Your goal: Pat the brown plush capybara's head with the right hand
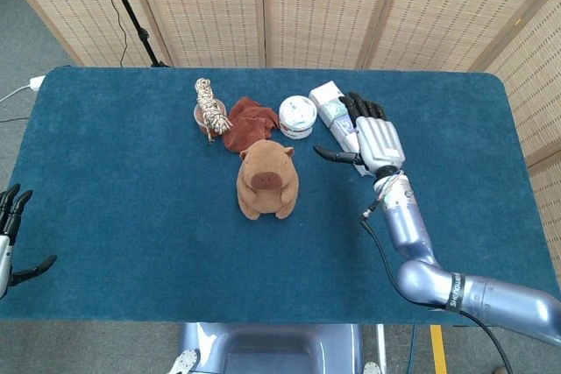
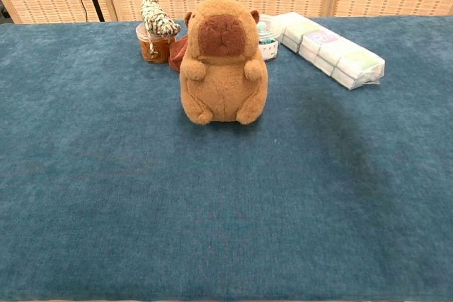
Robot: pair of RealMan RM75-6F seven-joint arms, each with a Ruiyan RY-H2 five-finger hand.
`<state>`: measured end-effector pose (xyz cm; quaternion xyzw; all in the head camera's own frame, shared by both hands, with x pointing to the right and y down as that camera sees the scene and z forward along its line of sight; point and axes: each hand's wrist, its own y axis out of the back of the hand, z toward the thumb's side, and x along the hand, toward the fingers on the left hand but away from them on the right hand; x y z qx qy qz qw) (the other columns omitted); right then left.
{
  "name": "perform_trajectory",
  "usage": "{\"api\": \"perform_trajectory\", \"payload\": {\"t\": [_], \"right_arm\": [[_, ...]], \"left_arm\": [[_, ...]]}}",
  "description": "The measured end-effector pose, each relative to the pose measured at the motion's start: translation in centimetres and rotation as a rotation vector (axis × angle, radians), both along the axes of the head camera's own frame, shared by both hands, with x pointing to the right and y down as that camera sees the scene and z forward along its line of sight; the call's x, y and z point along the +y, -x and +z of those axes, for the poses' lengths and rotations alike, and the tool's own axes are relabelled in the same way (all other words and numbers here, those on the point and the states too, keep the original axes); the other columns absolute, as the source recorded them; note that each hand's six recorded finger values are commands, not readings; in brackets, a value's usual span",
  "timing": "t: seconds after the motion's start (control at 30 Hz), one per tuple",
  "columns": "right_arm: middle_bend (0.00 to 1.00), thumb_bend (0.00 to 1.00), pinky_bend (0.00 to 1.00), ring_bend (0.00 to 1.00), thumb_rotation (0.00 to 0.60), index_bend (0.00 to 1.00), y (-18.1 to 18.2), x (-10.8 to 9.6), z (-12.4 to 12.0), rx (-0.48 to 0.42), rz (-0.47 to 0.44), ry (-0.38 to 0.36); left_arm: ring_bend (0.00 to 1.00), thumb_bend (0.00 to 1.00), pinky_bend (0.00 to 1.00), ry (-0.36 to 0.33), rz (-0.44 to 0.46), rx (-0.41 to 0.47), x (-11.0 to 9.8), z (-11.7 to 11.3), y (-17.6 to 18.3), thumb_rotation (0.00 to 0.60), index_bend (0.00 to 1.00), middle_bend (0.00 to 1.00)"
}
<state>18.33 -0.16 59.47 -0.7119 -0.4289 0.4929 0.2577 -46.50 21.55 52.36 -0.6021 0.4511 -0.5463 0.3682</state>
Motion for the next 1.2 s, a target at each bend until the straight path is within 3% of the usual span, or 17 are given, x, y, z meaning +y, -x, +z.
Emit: {"api": "perform_trajectory", "payload": {"t": [0.57, 1.2], "right_arm": [[0.00, 0.00, 0.00, 0.00, 0.160, 0.00, 10.3, 1.8, 2.2, -0.030, -0.058, 0.024], [0.00, 0.00, 0.00, 0.00, 0.158, 0.00, 14.7, 1.4, 5.7, 0.053, -0.070, 0.080]], "left_arm": [[0.00, 0.00, 0.00, -0.005, -0.011, 0.009, 0.1, -0.2, 0.3, 0.600, 0.00, 0.00], [0.00, 0.00, 0.00, -0.009, -0.035, 0.026, 0.4, -0.6, 1.3, 0.600, 0.00, 0.00]]}}
